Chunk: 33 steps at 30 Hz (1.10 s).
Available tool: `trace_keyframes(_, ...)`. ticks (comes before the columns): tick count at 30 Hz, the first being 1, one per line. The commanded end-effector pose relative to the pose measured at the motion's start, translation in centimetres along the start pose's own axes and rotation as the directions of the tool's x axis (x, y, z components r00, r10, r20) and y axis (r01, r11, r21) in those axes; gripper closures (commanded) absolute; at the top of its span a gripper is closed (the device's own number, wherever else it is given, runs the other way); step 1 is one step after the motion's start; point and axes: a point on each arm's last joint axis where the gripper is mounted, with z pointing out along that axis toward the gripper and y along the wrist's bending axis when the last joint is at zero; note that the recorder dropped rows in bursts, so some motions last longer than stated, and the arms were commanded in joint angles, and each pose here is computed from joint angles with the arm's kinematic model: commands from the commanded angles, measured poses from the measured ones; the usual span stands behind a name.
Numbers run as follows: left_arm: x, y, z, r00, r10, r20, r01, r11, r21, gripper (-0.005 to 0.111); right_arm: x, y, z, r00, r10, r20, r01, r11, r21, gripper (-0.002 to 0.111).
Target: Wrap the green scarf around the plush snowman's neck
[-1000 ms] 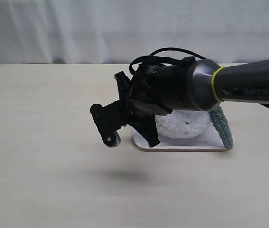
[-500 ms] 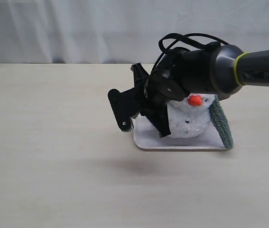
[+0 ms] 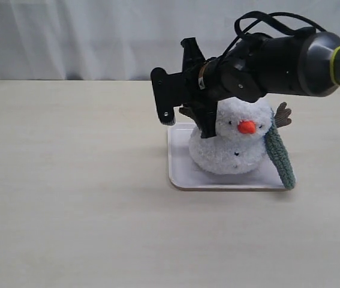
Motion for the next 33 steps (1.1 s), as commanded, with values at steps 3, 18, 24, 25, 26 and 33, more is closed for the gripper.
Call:
trace_keyframes(3, 0.0, 0.0, 0.0, 1.0, -0.002, 0.008, 0.002, 1.0, 0.007, 0.107, 1.1, -0.3, -0.1, 0.995, 0.099, 0.002, -0.099, 0.995, -0.013, 0.104)
trace_keyframes(18, 0.0, 0.0, 0.0, 1.0, -0.002, 0.008, 0.002, 1.0, 0.007, 0.107, 0.6, -0.1, -2.7, 0.999, 0.034, 0.019, -0.031, 0.99, -0.137, 0.104)
trace_keyframes(24, 0.0, 0.0, 0.0, 1.0, -0.002, 0.008, 0.002, 1.0, 0.007, 0.107, 0.7, -0.5, -4.7, 0.997, 0.071, 0.019, -0.067, 0.985, -0.16, 0.104)
trace_keyframes(25, 0.0, 0.0, 0.0, 1.0, -0.002, 0.008, 0.002, 1.0, 0.007, 0.107, 0.8, -0.3, -4.7, 0.998, 0.069, 0.01, -0.066, 0.98, -0.185, 0.104)
trace_keyframes(26, 0.0, 0.0, 0.0, 1.0, -0.002, 0.008, 0.002, 1.0, 0.007, 0.107, 0.8, -0.1, -4.7, 0.998, 0.067, 0.002, -0.065, 0.976, -0.207, 0.104)
trace_keyframes(33, 0.0, 0.0, 0.0, 1.0, -0.002, 0.008, 0.002, 1.0, 0.007, 0.107, 1.0, 1.4, -4.7, 0.998, 0.065, -0.019, -0.067, 0.95, -0.304, 0.104)
